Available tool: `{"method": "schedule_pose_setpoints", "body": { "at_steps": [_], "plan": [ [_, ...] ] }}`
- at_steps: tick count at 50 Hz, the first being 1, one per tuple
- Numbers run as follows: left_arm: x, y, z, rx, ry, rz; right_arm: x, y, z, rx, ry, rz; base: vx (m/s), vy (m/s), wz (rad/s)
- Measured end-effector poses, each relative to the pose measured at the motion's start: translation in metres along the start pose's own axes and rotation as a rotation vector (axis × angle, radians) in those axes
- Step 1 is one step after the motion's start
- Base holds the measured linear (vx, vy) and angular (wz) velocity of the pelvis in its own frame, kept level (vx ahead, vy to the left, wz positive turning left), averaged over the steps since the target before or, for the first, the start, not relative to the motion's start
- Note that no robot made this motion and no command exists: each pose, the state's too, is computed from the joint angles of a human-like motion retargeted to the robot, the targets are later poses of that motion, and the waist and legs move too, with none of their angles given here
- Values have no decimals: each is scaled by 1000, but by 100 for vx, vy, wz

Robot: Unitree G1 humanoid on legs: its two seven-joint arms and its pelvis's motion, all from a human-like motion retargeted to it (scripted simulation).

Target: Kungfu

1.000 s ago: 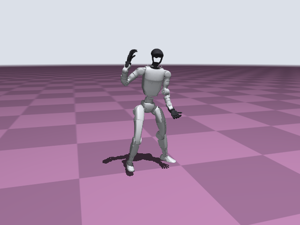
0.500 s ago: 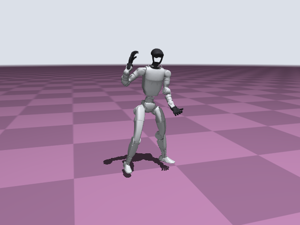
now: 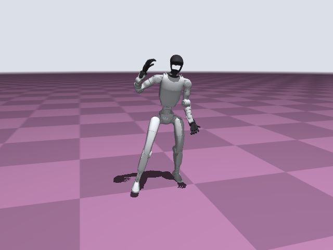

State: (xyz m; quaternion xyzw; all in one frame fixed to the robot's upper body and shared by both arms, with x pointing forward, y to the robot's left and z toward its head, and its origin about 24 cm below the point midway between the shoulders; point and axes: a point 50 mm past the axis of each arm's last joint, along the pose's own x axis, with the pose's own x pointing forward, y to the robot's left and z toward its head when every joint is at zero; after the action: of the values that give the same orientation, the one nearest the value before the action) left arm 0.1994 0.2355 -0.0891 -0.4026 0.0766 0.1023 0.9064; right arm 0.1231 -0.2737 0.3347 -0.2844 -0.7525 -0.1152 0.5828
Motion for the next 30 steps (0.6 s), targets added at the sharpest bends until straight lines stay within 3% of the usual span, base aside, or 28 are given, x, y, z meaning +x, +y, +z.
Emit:
{"method": "schedule_pose_setpoints", "body": {
  "at_steps": [5,11,21,30],
  "plan": [
    [-46,48,-2,32,107,144,8,47,-32,-212,-189,261,-10,20,-108],
    [-79,78,1,239,360,199,16,40,-69,-876,-652,437,-5,3,-115],
    [-88,91,12,589,660,152,41,19,-77,-920,-845,552,-22,-3,-44],
    [-78,93,16,1033,873,110,49,29,-80,-944,-811,705,-16,-37,-26]
  ]
}}
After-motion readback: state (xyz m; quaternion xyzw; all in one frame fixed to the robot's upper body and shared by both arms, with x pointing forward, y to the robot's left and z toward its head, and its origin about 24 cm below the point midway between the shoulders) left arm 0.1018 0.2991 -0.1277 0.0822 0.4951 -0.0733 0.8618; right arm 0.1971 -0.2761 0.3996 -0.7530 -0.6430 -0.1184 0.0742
